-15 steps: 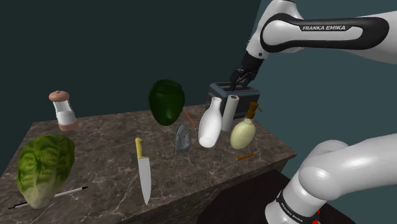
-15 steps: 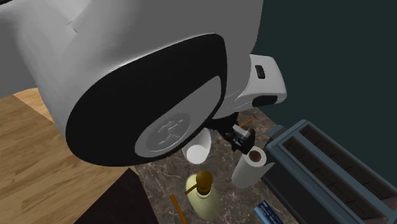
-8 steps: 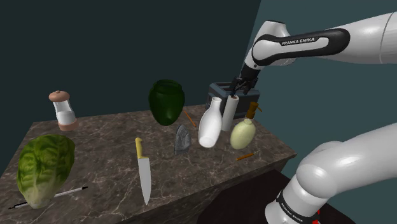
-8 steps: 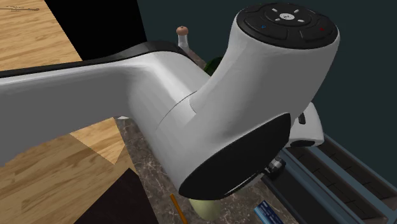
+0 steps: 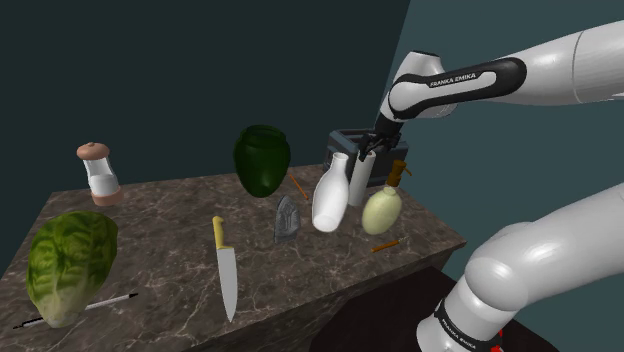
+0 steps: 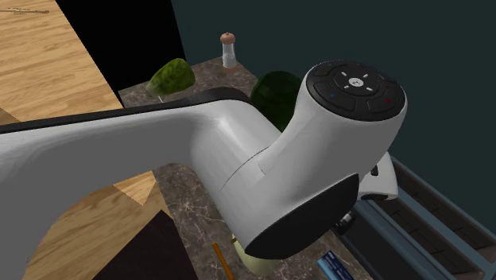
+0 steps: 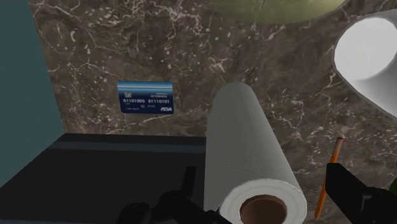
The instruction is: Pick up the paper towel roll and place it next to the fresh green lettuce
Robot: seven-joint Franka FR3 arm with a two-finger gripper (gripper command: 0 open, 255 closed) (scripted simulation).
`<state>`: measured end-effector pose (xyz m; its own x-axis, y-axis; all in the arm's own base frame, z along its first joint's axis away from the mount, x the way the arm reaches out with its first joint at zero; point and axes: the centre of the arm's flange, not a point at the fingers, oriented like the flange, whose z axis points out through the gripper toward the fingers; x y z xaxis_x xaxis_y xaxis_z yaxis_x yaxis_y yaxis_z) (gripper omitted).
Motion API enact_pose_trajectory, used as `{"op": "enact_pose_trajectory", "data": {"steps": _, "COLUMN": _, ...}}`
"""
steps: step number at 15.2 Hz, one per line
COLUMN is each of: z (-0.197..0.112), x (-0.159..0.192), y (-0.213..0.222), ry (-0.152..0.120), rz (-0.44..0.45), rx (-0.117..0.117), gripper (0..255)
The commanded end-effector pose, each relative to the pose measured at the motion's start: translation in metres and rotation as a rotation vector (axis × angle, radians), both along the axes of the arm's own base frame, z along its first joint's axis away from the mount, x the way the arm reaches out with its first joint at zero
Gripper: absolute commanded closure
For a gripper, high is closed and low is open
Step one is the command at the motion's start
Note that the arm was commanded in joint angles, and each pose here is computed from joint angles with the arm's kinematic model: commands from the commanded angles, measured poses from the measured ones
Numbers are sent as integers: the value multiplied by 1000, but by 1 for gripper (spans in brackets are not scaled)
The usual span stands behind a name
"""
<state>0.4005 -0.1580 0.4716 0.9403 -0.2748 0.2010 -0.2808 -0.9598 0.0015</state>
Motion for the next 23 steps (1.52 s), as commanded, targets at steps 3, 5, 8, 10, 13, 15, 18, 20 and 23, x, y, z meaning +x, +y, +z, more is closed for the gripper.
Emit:
{"op": "enact_pose_trajectory", "data": {"steps": 3, "z": -7, "x": 2, "y": -1, "ry": -1, "rz": 0, "rx": 0, "gripper": 0}}
{"op": "enact_pose_trajectory", "data": {"steps": 5, "z": -7, "x": 2, "y": -1, "ry": -1, "rz": 0, "rx": 0, "gripper": 0}}
{"op": "enact_pose_trajectory", "data": {"steps": 8, "z": -7, "x": 2, "y": -1, "ry": -1, "rz": 0, "rx": 0, "gripper": 0}}
{"op": "enact_pose_trajectory", "data": {"steps": 10, "z": -7, "x": 2, "y": -1, "ry": -1, "rz": 0, "rx": 0, "gripper": 255}}
{"op": "enact_pose_trajectory", "data": {"steps": 13, "z": -8, "x": 2, "y": -1, "ry": -1, "rz": 0, "rx": 0, "gripper": 255}}
{"op": "enact_pose_trajectory", "data": {"steps": 15, "z": -7, "x": 2, "y": 0, "ry": -1, "rz": 0, "rx": 0, "gripper": 255}}
{"op": "enact_pose_trajectory", "data": {"steps": 18, "z": -7, "x": 2, "y": -1, "ry": -1, "rz": 0, "rx": 0, "gripper": 255}}
{"op": "enact_pose_trajectory", "data": {"steps": 20, "z": 3, "x": 2, "y": -1, "ry": -1, "rz": 0, "rx": 0, "gripper": 255}}
{"op": "enact_pose_trajectory", "data": {"steps": 23, "z": 19, "x": 2, "y": -1, "ry": -1, "rz": 0, "rx": 0, "gripper": 255}}
